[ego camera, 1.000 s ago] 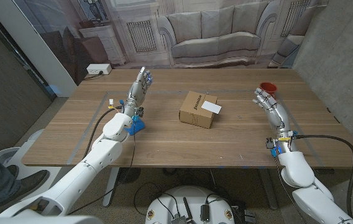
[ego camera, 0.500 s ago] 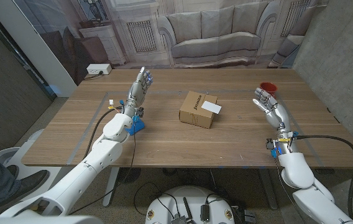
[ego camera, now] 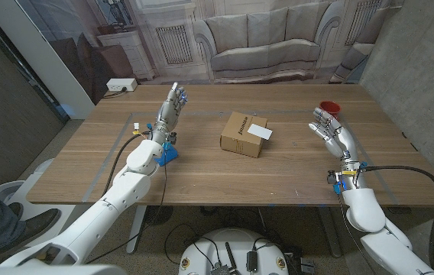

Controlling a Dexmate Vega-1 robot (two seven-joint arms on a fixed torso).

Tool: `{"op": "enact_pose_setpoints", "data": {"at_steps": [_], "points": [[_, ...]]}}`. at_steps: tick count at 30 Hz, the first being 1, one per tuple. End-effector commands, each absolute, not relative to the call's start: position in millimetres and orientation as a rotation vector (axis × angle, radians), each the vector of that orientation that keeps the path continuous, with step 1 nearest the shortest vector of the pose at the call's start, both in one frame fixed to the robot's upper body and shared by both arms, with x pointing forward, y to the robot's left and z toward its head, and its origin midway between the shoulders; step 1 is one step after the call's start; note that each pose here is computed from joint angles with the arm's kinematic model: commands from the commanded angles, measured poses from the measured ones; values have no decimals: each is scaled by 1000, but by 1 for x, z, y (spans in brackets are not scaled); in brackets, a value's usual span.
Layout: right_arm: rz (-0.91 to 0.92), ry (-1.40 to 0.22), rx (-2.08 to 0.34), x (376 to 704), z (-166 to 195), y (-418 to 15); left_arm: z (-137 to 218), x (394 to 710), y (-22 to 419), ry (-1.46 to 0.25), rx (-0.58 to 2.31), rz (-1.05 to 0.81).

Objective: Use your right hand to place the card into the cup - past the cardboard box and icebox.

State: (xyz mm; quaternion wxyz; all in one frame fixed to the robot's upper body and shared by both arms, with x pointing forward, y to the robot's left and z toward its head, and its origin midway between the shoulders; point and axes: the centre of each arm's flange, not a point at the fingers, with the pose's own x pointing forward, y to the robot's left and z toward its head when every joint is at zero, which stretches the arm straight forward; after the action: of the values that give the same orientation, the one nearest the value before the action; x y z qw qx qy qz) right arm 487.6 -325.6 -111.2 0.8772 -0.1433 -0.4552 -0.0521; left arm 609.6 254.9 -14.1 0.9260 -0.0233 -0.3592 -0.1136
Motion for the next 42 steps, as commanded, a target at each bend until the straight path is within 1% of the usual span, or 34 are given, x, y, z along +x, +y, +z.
{"op": "enact_pose_setpoints", "data": {"at_steps": [1, 13, 42], "points": [[-150, -973, -374, 482, -110, -321, -15, 607, 257, -740, -46, -227], [-193, -1013, -493, 477, -108, -312, -15, 606, 258, -742, -47, -224], [-274, -1046, -729, 466, -107, -299, -21, 606, 258, -738, -57, -225]]}}
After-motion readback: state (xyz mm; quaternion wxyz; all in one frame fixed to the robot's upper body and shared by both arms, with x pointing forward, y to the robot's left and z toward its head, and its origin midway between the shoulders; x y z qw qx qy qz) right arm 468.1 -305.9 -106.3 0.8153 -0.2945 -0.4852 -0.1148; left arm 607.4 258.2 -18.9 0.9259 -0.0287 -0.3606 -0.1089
